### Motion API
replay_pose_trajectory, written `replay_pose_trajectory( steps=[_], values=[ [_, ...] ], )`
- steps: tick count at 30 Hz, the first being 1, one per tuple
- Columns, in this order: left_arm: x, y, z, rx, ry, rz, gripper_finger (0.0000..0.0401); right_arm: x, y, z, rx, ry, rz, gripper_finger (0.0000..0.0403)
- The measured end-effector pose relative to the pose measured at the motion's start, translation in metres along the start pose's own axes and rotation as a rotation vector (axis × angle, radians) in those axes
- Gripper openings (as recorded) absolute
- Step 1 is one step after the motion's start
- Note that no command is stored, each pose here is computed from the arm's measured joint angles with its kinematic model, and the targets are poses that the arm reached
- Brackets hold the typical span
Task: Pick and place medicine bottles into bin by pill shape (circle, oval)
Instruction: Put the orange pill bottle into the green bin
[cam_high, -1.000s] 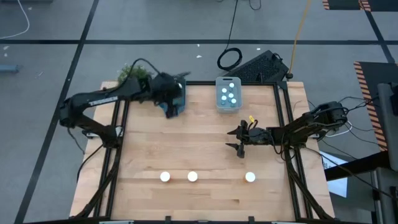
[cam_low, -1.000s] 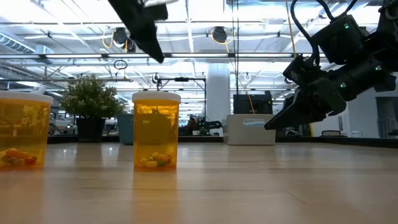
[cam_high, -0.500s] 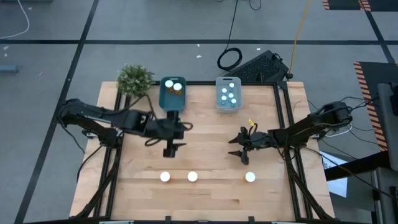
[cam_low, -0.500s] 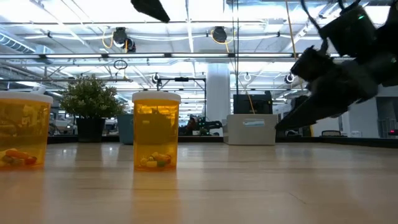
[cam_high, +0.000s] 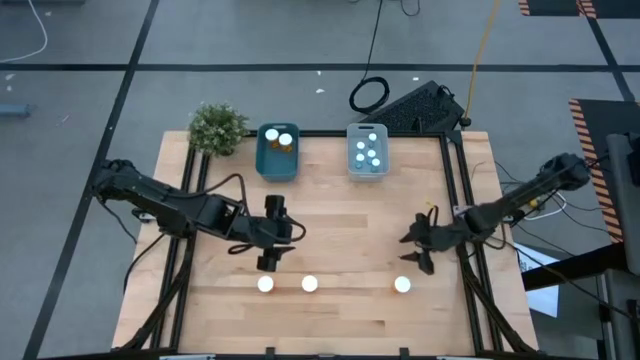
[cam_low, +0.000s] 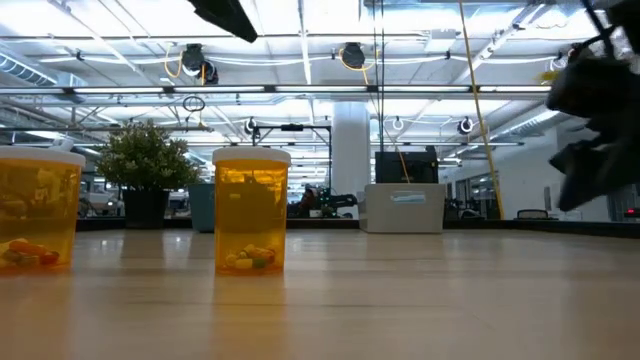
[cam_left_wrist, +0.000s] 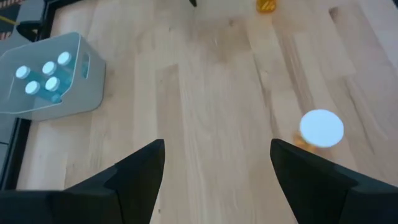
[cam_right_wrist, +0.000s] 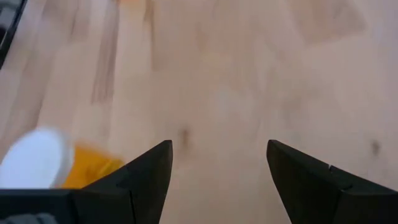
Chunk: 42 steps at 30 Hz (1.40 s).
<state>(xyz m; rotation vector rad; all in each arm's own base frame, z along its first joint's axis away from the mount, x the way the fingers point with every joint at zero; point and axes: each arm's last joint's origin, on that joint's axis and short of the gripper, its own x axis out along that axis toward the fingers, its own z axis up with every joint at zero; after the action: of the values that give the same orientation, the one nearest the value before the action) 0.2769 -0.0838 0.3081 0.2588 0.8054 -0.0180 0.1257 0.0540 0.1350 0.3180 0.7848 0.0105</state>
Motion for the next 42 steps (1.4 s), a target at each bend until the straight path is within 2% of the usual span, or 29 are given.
replay_pose_trajectory(
  steps=[11, 21, 26, 42],
  values=[
    [0.003, 0.0, 0.004, 0.026, -0.063, 0.007, 0.0296, -0.003, 0.028, -0.034, -0.032, 0.105, 0.036, 0.0254],
    [0.003, 0.0, 0.006, 0.046, -0.087, 0.009, 0.0296, 0.013, 0.055, -0.054, -0.116, 0.067, 0.091, 0.0254],
    [0.003, 0.0, 0.009, 0.041, -0.112, 0.01, 0.0296, 0.024, 0.06, -0.059, -0.111, 0.041, 0.084, 0.0254],
    [0.003, 0.002, 0.011, 0.052, -0.137, 0.017, 0.0296, 0.046, 0.067, -0.066, -0.214, -0.057, 0.066, 0.0252]
  ],
)
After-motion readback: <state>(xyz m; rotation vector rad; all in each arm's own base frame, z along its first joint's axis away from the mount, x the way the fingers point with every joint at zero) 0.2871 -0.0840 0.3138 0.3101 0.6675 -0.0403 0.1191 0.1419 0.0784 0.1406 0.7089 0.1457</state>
